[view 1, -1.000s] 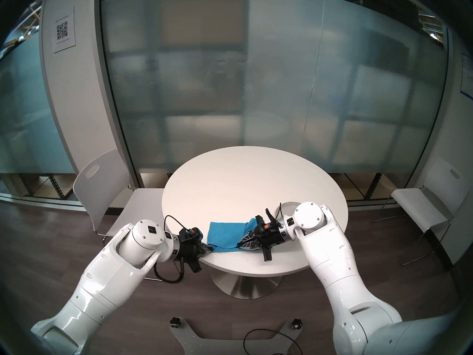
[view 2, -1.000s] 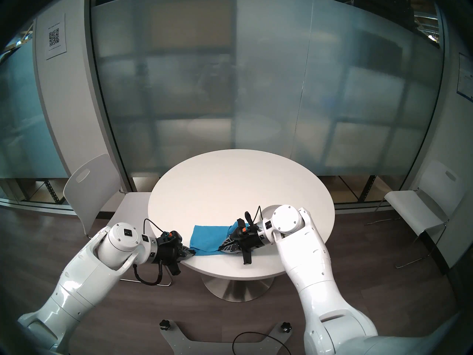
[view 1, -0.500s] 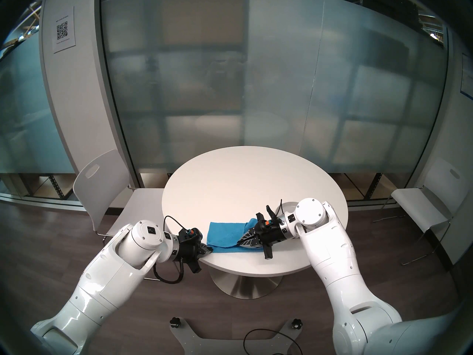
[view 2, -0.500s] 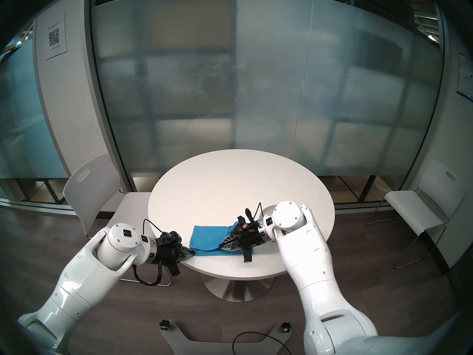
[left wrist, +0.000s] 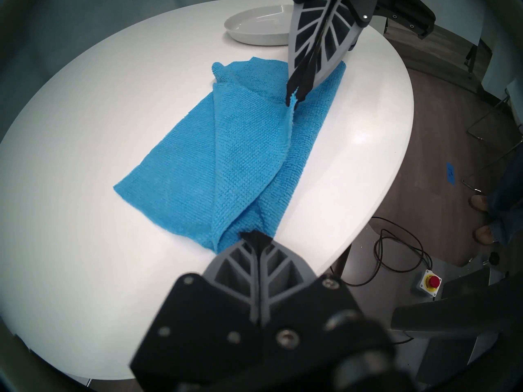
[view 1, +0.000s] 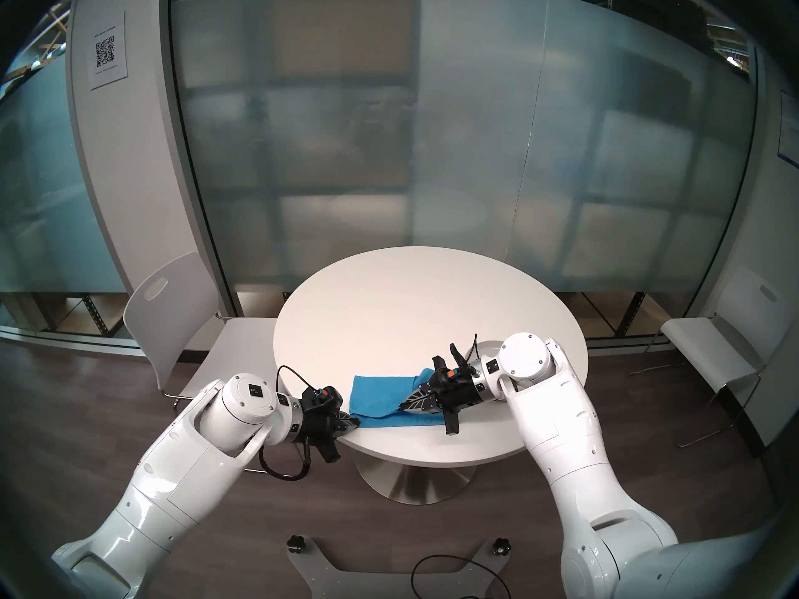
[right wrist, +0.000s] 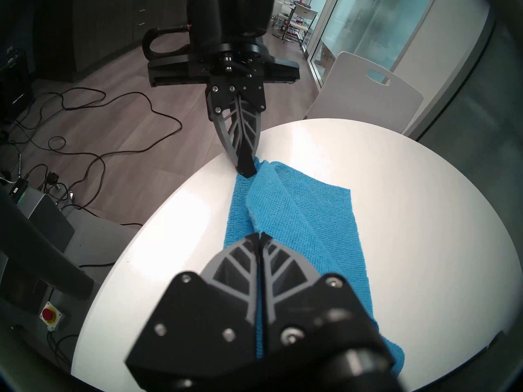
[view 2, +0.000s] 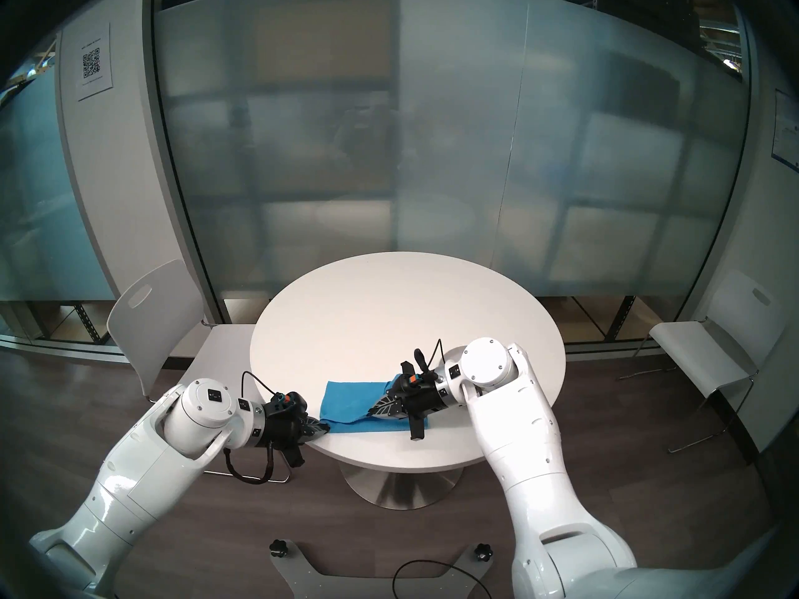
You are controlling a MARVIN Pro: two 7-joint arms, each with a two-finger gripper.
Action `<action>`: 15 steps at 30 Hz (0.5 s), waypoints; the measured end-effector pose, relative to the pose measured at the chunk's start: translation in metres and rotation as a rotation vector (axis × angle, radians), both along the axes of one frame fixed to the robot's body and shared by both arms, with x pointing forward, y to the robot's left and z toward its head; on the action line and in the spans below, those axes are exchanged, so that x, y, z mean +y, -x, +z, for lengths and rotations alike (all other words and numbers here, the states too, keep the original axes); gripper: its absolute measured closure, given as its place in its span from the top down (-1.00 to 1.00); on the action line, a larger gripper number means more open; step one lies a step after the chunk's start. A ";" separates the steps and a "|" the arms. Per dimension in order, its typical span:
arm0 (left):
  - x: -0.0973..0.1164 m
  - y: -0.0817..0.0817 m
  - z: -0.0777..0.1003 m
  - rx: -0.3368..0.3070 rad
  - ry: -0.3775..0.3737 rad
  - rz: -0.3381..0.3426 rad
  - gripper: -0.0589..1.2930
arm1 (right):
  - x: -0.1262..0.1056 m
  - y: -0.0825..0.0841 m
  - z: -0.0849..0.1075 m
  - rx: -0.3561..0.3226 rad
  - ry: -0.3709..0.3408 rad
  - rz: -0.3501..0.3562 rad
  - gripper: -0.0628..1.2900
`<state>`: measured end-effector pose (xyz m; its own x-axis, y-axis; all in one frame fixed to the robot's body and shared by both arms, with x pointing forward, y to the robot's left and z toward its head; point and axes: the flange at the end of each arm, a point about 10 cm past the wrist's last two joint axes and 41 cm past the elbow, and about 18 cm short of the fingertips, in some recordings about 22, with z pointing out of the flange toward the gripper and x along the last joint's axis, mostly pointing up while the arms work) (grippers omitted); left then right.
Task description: Fold the napkin in half twice and place it beside the plate
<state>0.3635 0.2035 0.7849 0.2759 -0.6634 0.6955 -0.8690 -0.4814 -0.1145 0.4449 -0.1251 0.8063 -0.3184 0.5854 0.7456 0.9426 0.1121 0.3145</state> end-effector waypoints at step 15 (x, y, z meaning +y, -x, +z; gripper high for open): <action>0.002 0.005 0.000 0.007 0.006 0.001 -0.94 | 0.014 -0.018 0.017 -0.059 -0.047 -0.024 -0.86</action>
